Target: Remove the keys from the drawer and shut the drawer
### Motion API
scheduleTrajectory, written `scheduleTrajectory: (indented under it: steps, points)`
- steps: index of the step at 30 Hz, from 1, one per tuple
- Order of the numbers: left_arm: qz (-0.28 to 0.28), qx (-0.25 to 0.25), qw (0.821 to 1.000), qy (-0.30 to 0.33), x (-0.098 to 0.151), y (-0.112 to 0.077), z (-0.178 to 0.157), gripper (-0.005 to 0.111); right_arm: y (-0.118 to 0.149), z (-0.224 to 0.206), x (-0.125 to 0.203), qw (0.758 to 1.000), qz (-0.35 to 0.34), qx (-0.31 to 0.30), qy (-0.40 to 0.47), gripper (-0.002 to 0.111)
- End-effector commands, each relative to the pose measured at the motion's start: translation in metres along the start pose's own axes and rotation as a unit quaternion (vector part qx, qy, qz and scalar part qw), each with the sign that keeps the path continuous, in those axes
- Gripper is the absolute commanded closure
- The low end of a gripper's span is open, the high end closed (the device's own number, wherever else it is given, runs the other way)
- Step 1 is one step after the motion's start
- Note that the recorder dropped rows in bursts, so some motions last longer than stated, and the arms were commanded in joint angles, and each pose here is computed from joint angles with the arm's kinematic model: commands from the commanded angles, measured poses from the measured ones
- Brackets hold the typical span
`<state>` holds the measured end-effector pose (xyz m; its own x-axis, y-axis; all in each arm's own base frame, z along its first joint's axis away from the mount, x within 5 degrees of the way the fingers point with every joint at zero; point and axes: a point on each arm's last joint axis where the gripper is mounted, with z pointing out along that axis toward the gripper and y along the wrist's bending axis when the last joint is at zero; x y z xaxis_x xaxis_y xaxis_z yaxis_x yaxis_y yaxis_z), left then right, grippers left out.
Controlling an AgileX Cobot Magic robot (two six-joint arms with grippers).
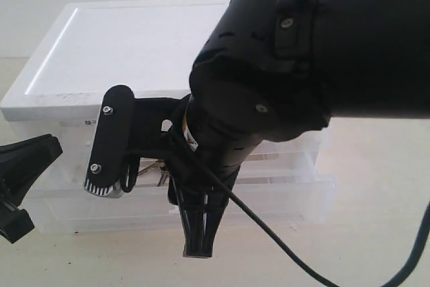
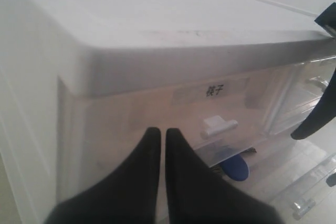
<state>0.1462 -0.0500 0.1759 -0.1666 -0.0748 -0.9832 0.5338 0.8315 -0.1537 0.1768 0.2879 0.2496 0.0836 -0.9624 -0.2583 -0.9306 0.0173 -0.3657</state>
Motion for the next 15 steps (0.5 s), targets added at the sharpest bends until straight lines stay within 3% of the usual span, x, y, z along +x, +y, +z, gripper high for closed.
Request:
scheduleTrajectory:
  steps: [1, 7, 12, 15]
  points:
    - [0.0, 0.004, 1.0, 0.001, 0.0, 0.0, 0.001, 0.102, 0.017, 0.012, 0.001, 0.997, 0.011, -0.081, 0.005, 0.071]
    - [-0.001, 0.005, 1.0, -0.001, -0.001, 0.0, 0.001, 0.102, 0.025, -0.001, 0.001, 0.994, -0.005, -0.11, -0.002, 0.071]
    - [-0.001, 0.003, 1.0, 0.002, 0.0, 0.0, 0.001, 0.102, 0.014, 0.0, 0.006, 0.998, -0.018, -0.051, 0.028, 0.07]
    - [-0.001, 0.007, 1.0, -0.006, -0.001, 0.0, 0.001, 0.102, 0.026, -0.021, -0.006, 0.998, -0.063, -0.024, -0.013, 0.07]
